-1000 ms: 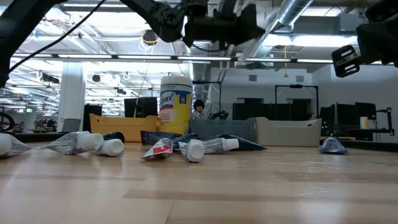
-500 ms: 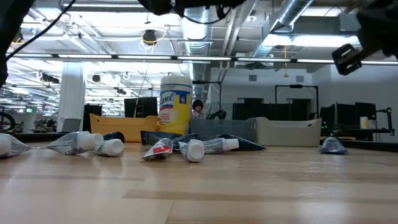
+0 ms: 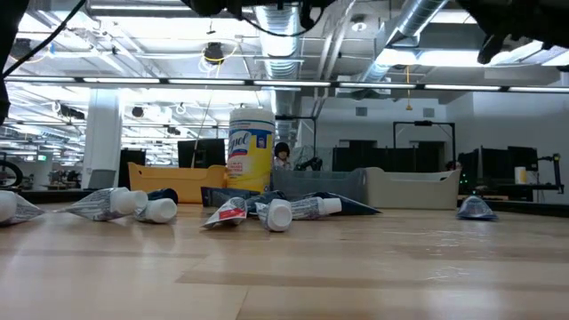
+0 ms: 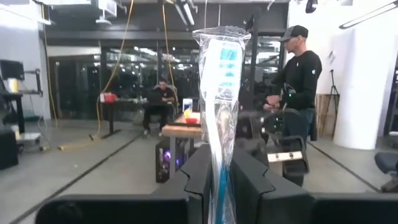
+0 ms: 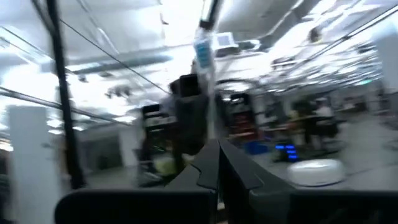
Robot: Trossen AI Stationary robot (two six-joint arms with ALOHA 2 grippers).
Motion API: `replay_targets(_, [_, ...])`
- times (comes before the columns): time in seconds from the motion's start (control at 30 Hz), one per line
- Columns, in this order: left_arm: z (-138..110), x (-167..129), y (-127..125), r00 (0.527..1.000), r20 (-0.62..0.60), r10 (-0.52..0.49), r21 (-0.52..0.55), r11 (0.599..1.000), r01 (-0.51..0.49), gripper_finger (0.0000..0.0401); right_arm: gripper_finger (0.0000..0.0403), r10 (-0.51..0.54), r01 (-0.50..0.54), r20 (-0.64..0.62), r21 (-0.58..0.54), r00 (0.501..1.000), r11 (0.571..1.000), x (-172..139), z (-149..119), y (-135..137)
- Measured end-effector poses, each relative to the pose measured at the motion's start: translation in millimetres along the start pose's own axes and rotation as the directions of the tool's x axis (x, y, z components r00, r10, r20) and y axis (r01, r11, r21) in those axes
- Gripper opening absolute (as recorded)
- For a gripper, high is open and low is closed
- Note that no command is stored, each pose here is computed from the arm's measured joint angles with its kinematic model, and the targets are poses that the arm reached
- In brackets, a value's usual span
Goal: Pick & Place Travel size toiletries
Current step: Put the light blue toothbrush into the gray bin
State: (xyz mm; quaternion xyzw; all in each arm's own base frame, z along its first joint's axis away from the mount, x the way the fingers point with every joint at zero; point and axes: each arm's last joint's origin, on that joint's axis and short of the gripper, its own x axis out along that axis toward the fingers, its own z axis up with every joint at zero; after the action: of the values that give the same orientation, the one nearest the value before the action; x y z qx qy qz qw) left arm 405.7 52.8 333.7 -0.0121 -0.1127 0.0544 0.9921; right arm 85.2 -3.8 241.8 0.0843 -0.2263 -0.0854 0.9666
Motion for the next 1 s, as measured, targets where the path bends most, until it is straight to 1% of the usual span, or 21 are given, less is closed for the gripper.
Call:
replay_targets(0.13, [-10.9,-1.6,-1.0,1.0,-0.031,-0.002,-0.043,0.999,0.001,0.0035,0.0,-0.125,0.124,-0.037,-0.032,0.991,0.992,8.7,-0.3,-4.0])
replay_targets(0.3, [-13.3,-2.4,-3.2,0.999,-0.037,-0.023,-0.049,0.999,0.021,0.0032,0.0,-0.174,0.168,-0.112,-0.062,0.978,0.984,23.6,-4.5,-5.7])
replay_targets(0.37, [-13.4,-2.4,-3.9,0.998,-0.038,-0.046,-0.05,0.998,0.044,0.003,0.0009,-0.182,0.174,-0.146,-0.066,0.972,0.983,31.3,-5.8,-5.5])
replay_targets(0.4, [-13.3,-2.4,-4.3,0.998,-0.038,-0.051,-0.051,0.998,0.049,0.0031,0.0018,-0.17,0.159,-0.167,-0.077,0.971,0.984,35.8,-6.5,-4.9])
replay_targets(0.47, [-13.4,-2.4,-5.5,0.998,-0.039,-0.054,-0.051,0.997,0.052,0.0033,0.0047,-0.133,0.117,-0.204,-0.088,0.97,0.989,44.7,-6.3,-2.9])
replay_targets(0.53, [-13.4,-2.4,-5.9,0.998,-0.039,-0.055,-0.052,0.997,0.053,0.0035,0.0086,-0.123,0.106,-0.219,-0.089,0.968,0.99,54.4,-2.4,-0.7])
replay_targets(0.6, [-13.4,-2.4,-5.9,0.998,-0.039,-0.055,-0.052,0.997,0.053,0.0036,0.0134,-0.126,0.106,-0.222,-0.101,0.967,0.989,65.1,3.1,1.4])
replay_targets(0.7, [-13.4,-2.4,-5.9,0.998,-0.039,-0.055,-0.052,0.997,0.053,0.0033,0.0213,-0.134,0.1,-0.222,-0.158,0.966,0.982,83.7,10.3,4.1])
replay_targets(0.8, [-13.4,-2.4,-5.9,0.998,-0.039,-0.055,-0.052,0.997,0.053,0.0032,0.0272,-0.133,0.091,-0.215,-0.196,0.968,0.976,101.2,21.1,7.0])
replay_targets(0.9, [-13.4,-2.4,-5.9,0.998,-0.038,-0.055,-0.052,0.997,0.053,0.0035,0.0298,-0.085,0.042,-0.204,-0.206,0.975,0.978,116.7,32.3,12.1])
replay_targets(1.0, [-13.4,-2.4,-5.9,0.998,-0.038,-0.055,-0.052,0.997,0.053,0.0036,0.0304,-0.048,0.004,-0.212,-0.201,0.976,0.98,132.2,38.0,15.3])
